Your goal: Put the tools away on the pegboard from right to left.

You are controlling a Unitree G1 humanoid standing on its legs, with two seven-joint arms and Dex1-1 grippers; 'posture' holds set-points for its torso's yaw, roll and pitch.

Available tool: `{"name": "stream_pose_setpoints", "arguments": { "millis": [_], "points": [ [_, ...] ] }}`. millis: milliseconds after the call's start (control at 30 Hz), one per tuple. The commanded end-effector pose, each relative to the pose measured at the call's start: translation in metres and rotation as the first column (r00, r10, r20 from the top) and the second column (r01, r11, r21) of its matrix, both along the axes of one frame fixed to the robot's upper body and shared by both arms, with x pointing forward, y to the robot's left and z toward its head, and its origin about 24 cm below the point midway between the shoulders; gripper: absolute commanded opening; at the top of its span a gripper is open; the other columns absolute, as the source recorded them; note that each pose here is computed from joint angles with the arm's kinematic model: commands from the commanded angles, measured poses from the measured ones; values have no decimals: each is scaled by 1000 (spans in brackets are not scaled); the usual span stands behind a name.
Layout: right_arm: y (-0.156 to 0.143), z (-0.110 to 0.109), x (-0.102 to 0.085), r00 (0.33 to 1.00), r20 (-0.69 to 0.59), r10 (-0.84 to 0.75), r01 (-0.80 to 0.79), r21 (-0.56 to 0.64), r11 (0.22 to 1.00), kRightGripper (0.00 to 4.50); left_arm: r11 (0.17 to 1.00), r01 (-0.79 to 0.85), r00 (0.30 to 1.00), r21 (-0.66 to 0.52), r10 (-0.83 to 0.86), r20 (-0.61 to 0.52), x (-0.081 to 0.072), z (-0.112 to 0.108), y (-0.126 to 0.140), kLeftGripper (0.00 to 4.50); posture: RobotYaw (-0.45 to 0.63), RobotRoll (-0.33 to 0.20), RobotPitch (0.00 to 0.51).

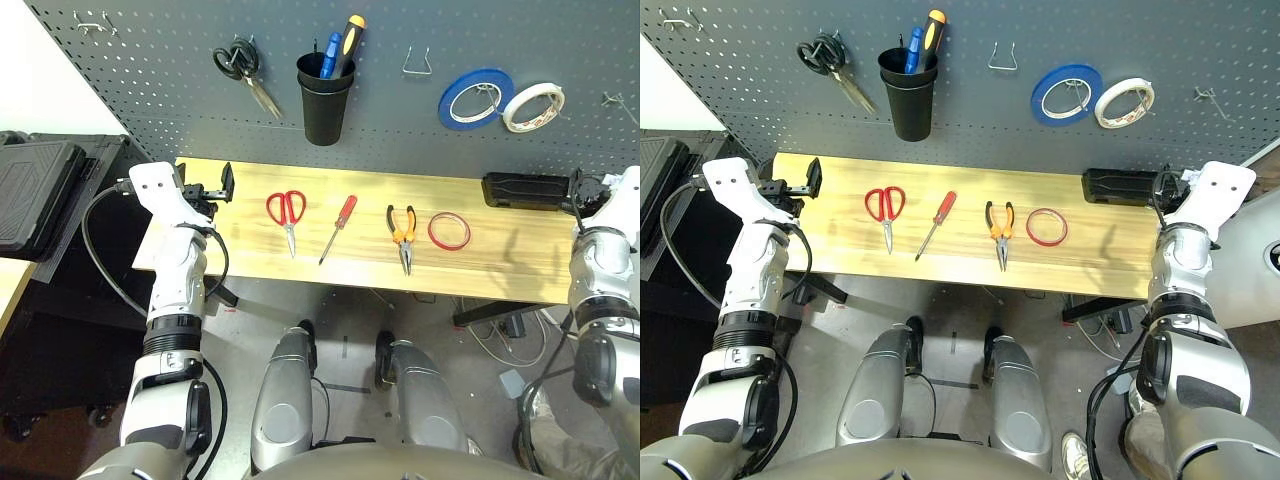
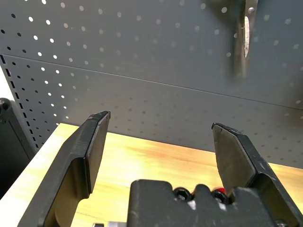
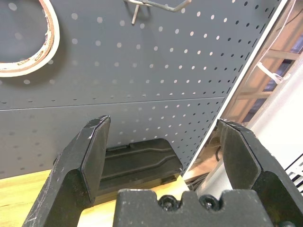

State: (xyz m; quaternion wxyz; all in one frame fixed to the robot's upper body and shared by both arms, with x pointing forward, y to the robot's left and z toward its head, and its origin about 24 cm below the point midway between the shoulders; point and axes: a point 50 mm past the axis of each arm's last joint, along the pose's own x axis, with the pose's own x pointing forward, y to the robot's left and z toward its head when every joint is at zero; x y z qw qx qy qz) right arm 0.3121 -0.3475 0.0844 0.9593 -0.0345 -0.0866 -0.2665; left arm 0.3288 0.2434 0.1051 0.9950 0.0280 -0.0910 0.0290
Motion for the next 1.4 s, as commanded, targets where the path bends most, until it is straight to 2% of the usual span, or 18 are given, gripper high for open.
{"name": "stream_pose_setpoints", "arguments": {
  "millis": [33, 133, 233, 333, 433, 533, 667, 767, 833, 1100, 1400],
  "points": [
    [-4, -6, -6, 1000, -10, -30, 30, 5, 1000, 4500, 1000, 11, 1000, -5, -11, -26, 0, -8, -3, 4479, 170, 0, 198],
    [-3, -7, -5, 998, -59, 4, -6, -25, 1000, 4500, 1000, 28, 999, -14, -29, -35, 0, -10, -8, 4479, 153, 0, 206],
    [5, -7, 5, 971, -177, 158, -172, -66, 983, 4500, 994, 107, 992, -2, -107, -64, 2, -11, -19, 4479, 137, 0, 220],
    [10, -2, 12, 908, -297, 296, -339, -105, 935, 4500, 980, 196, 976, 21, -193, -104, 1, -12, -30, 4479, 131, 0, 230],
    [10, 3, 15, 825, -431, 364, -464, -150, 873, 4500, 960, 278, 951, 23, -272, -148, -3, -12, -42, 4479, 128, 0, 237],
    [11, 9, 21, 750, -512, 418, -550, -132, 825, 4500, 921, 387, 904, 36, -372, -210, -11, -11, -54, 4479, 114, 0, 251],
    [22, 13, 30, 605, -601, 522, -665, -22, 746, 4500, 858, 512, 823, 42, -476, -310, -17, -10, -65, 4479, 91, 0, 274],
    [35, 9, 34, 443, -681, 583, -754, 69, 653, 4500, 825, 564, 763, 27, -508, -400, -16, -10, -73, 4479, 93, 0, 294],
    [44, 5, 35, 339, -724, 601, -795, 121, 595, 4500, 818, 575, 749, 22, -515, -417, -16, -7, -76, 4479, 97, 0, 308],
    [73, -12, 39, 119, -790, 601, -830, 253, 496, 4500, 798, 602, 716, 30, -524, -461, -27, -2, -78, 4479, 136, 0, 363],
    [103, -42, 37, -15, -847, 532, -835, 304, 460, 4500, 801, 597, 717, 41, -510, -476, -41, 6, -74, 4479, 209, 0, 401]
  ]
}}
